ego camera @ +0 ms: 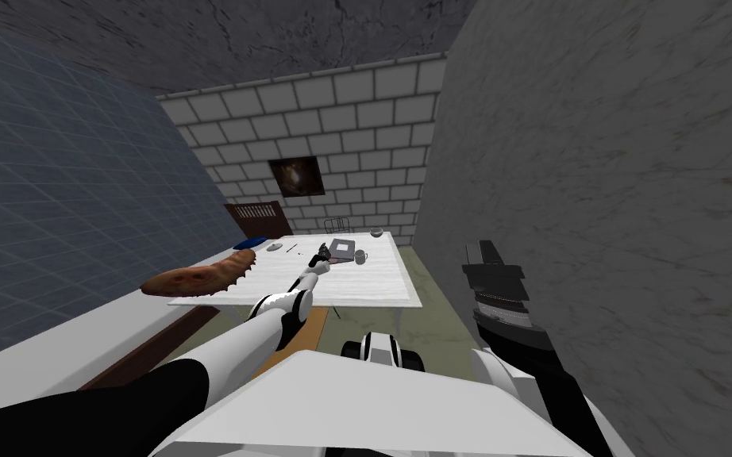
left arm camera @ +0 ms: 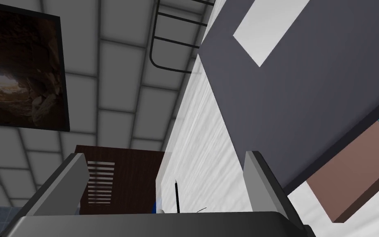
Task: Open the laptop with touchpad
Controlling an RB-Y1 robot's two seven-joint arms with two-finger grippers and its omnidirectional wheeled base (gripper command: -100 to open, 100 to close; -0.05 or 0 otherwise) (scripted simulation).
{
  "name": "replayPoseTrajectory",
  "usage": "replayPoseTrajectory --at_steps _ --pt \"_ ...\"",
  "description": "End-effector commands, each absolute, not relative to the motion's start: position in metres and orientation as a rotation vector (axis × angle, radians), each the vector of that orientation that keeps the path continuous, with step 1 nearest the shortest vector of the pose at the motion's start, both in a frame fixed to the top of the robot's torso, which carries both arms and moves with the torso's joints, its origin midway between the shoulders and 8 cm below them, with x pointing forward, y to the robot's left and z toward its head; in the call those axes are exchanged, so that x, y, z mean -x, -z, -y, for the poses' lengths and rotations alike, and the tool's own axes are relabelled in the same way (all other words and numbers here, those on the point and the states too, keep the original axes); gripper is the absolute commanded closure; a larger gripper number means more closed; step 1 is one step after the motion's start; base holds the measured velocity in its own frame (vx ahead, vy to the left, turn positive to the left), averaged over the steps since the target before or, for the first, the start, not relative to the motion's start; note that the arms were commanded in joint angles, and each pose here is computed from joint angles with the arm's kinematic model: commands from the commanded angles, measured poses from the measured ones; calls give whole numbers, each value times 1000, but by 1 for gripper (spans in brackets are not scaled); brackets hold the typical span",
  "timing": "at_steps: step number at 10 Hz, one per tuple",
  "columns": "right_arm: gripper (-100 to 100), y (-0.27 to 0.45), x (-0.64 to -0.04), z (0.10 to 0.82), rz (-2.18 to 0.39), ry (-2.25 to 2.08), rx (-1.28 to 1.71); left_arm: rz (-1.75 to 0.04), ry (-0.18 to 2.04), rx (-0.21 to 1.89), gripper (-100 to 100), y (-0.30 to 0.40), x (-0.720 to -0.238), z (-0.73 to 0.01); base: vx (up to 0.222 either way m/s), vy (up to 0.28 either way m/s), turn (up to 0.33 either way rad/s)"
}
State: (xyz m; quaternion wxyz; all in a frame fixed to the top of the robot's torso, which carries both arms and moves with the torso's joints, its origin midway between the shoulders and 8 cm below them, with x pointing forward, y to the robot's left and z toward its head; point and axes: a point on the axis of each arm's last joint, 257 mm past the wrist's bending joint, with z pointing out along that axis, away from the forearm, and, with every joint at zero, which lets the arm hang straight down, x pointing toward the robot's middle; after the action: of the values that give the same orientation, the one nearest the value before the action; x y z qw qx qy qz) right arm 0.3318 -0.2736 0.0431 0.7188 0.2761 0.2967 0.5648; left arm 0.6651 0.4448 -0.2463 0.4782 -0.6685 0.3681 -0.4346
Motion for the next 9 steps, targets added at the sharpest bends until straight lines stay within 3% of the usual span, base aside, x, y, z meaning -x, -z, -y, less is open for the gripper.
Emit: replayPoseTrajectory --at_steps 1,9 --pt "0 -43 -332 274 -656 -1249 -611 -921 1069 1625 -100 241 -668 -447 9 -47 48" --pt "0 -43 -332 274 -656 -1249 -611 -964 1071 1629 -100 227 -673 -466 8 -56 58"
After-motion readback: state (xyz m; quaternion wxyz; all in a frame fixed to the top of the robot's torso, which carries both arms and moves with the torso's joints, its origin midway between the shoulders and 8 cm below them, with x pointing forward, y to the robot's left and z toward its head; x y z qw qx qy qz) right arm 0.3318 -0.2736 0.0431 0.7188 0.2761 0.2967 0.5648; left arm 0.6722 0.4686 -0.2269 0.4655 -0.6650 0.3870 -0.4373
